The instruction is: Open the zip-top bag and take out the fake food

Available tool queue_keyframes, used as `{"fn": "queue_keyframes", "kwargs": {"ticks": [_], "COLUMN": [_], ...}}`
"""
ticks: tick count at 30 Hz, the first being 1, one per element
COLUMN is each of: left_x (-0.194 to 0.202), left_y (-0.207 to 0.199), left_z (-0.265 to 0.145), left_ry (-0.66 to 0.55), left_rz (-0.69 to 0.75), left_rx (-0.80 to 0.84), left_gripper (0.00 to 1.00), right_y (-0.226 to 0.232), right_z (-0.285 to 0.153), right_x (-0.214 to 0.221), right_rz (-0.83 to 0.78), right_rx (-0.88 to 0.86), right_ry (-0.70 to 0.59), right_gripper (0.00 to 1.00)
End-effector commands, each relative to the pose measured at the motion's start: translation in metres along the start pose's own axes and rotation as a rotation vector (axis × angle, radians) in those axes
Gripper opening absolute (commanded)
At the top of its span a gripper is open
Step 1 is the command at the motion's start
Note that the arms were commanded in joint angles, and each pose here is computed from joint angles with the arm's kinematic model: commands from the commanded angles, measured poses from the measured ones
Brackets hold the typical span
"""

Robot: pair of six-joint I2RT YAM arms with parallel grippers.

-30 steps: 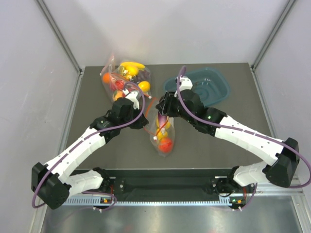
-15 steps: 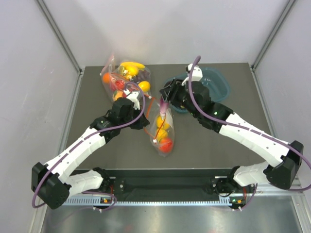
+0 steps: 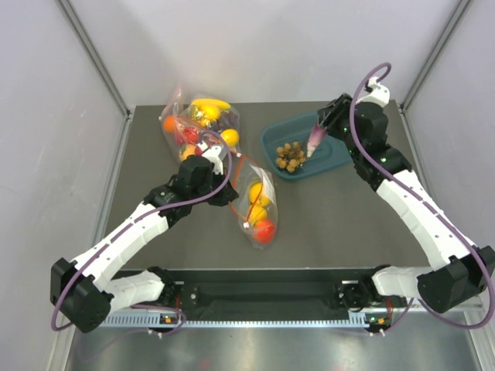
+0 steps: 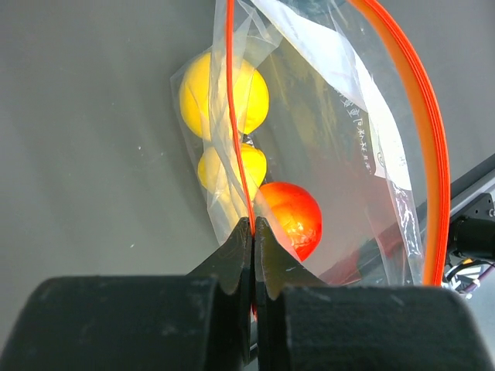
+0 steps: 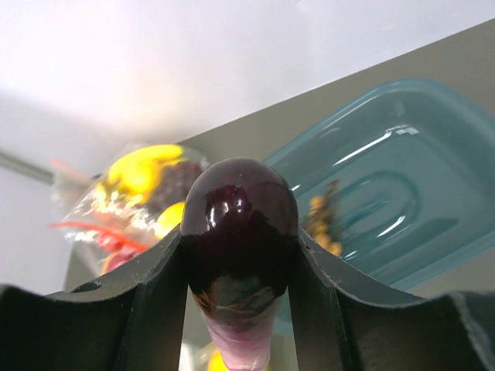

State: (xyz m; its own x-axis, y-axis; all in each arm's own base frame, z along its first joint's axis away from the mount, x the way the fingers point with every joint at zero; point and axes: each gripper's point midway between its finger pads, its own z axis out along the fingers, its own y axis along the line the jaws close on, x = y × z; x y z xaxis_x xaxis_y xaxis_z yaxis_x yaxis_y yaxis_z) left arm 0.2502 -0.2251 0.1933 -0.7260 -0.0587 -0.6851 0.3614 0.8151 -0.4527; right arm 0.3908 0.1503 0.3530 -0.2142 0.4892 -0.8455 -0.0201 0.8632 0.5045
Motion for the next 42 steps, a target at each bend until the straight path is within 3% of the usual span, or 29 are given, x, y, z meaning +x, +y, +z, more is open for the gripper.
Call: {"fn": "queue_keyframes", "kwargs": {"ticks": [1, 15, 23, 27, 30, 32, 42], "left_x": [-0.009, -0.012, -0.013, -0.013, -0.014, -0.013, -0.012], "left_y": [-0.006, -0.006, -0.004, -0.002, -0.001, 0.001, 0.0], "left_z": [0.003, -0.001, -0.005, -0.006, -0.009, -0.009, -0.009], "left_ry": [-0.029, -0.028, -0.036, -0.039, -0.049, -0.047, -0.05], "left_rz": [0.023, 0.039, 0.039, 0.039, 0.04, 0.036, 0.037], "left_rx": [0.032, 0.023, 0.01, 0.003, -0.007, -0.015, -0.009], "left_gripper": [0.0, 0.0, 0.0, 0.0, 0.0, 0.0, 0.0], "right_y": [-0.026, -0.093, -0.094, -0.102, -0.106, -0.11, -0.091], "right_z": [0.012, 0.102, 0.137, 0.152, 0.154, 0.154, 0.122], "right_x": [-0.011, 0.025, 0.03, 0.045, 0.051, 0.053, 0.013], "right_rz": [-0.037, -0.088, -0.094, -0.101, -0.098, -0.102, -0.113], "right_rx": [0.027, 0.185, 0.182, 0.207, 0.216, 0.233, 0.181], "right_ry": [-0.015, 0.09, 0.109, 0.153, 0.164, 0.169, 0.092], "right_gripper": [0.28, 0.29, 0.31, 0.48, 0.65, 0.82, 0.85]}}
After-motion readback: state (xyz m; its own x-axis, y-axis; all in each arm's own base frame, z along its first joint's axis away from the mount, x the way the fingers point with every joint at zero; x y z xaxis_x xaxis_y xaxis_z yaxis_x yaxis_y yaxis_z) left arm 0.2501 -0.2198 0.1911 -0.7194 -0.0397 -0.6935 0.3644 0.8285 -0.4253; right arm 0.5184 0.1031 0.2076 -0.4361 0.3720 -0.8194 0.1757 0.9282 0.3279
